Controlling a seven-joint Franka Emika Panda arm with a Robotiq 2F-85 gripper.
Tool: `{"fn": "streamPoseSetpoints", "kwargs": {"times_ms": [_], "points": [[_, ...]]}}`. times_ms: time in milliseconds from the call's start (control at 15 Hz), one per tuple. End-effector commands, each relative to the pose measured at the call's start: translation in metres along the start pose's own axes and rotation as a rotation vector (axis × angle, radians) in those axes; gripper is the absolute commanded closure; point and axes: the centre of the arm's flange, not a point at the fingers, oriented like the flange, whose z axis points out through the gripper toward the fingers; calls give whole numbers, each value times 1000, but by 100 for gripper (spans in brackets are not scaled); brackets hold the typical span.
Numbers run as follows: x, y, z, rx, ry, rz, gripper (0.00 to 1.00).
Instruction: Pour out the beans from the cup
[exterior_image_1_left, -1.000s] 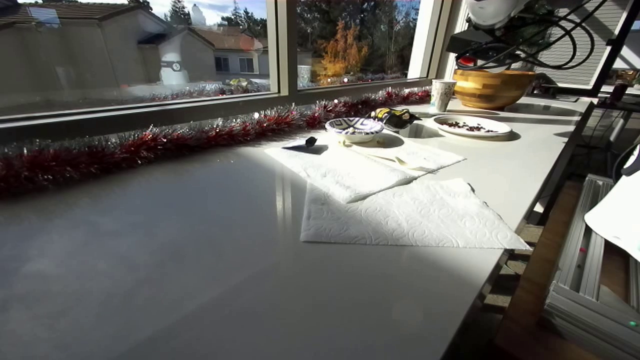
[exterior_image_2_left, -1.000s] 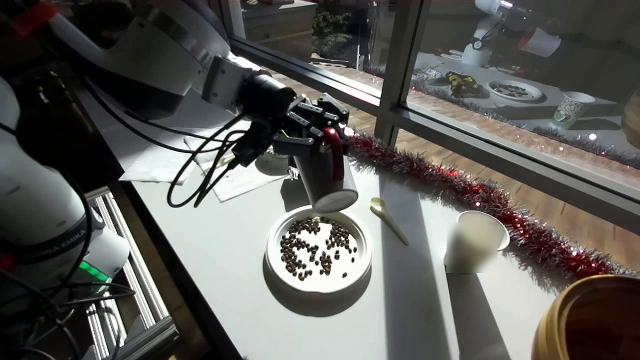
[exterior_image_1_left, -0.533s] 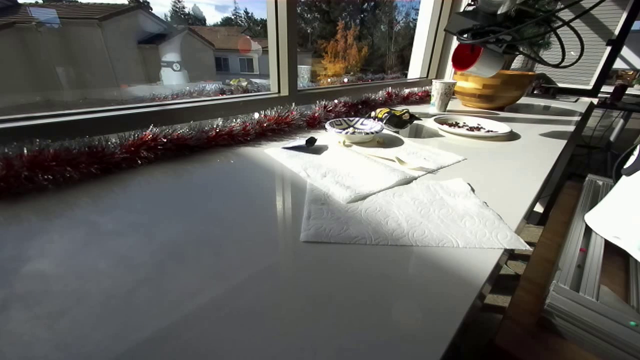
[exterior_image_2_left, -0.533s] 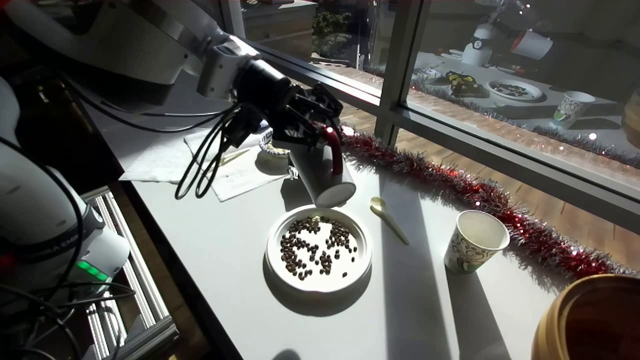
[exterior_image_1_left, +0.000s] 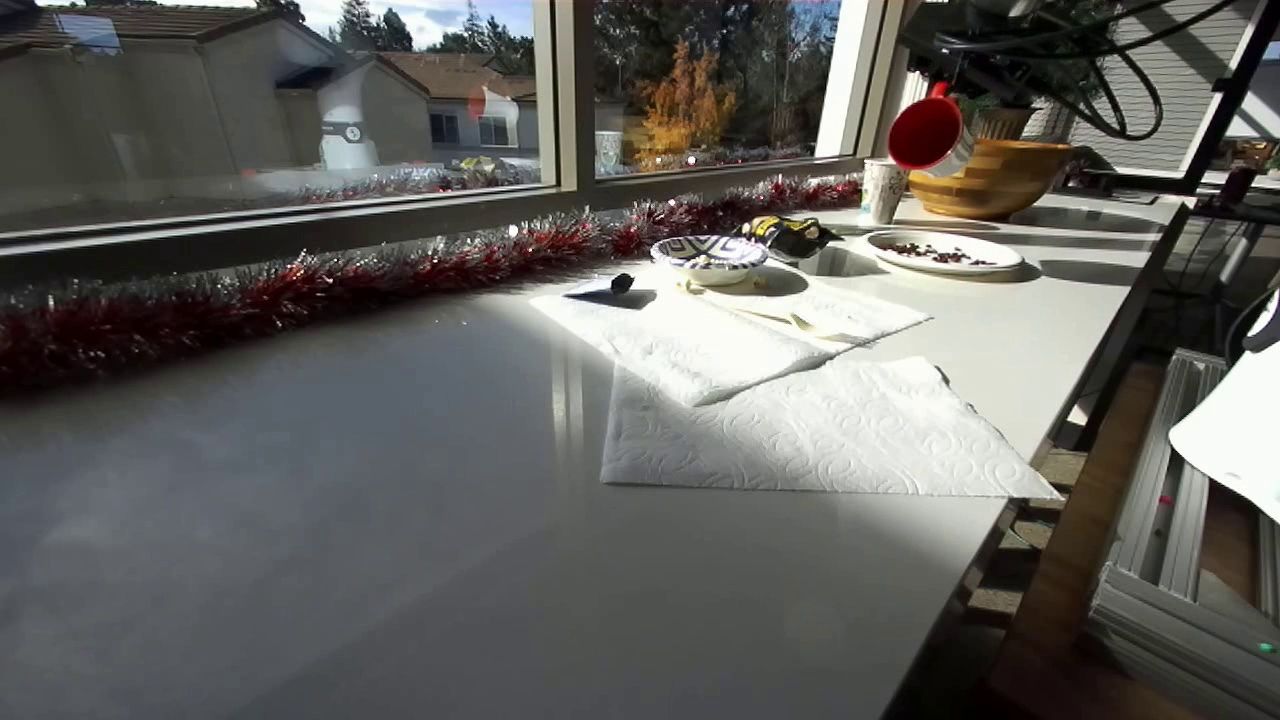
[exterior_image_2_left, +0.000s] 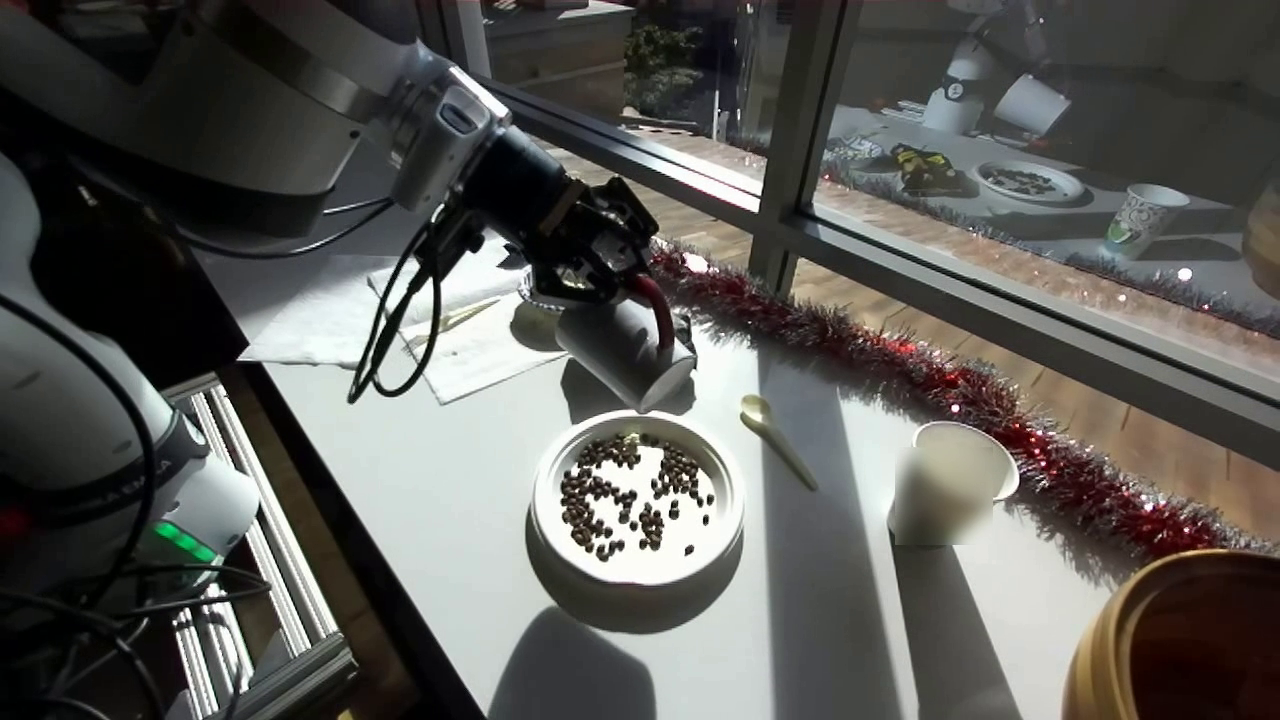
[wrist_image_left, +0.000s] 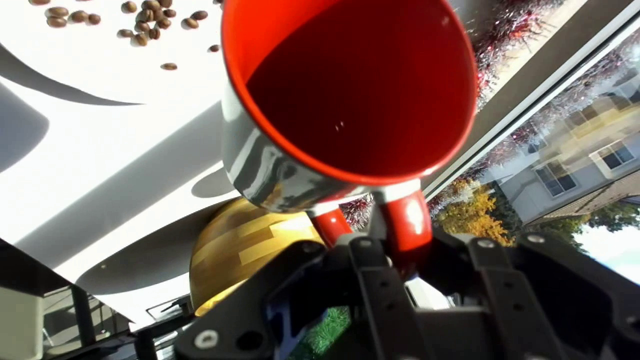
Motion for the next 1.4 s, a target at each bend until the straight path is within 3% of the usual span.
{"fn": "streamPoseSetpoints", "kwargs": {"times_ms": [0, 800, 1067, 1333], "points": [[10, 18, -30, 7, -110, 3, 98], [30, 38, -18, -36, -453, 60, 98], [22, 45, -12, -49, -494, 64, 98], [17, 49, -12, -58, -474, 73, 98]]}}
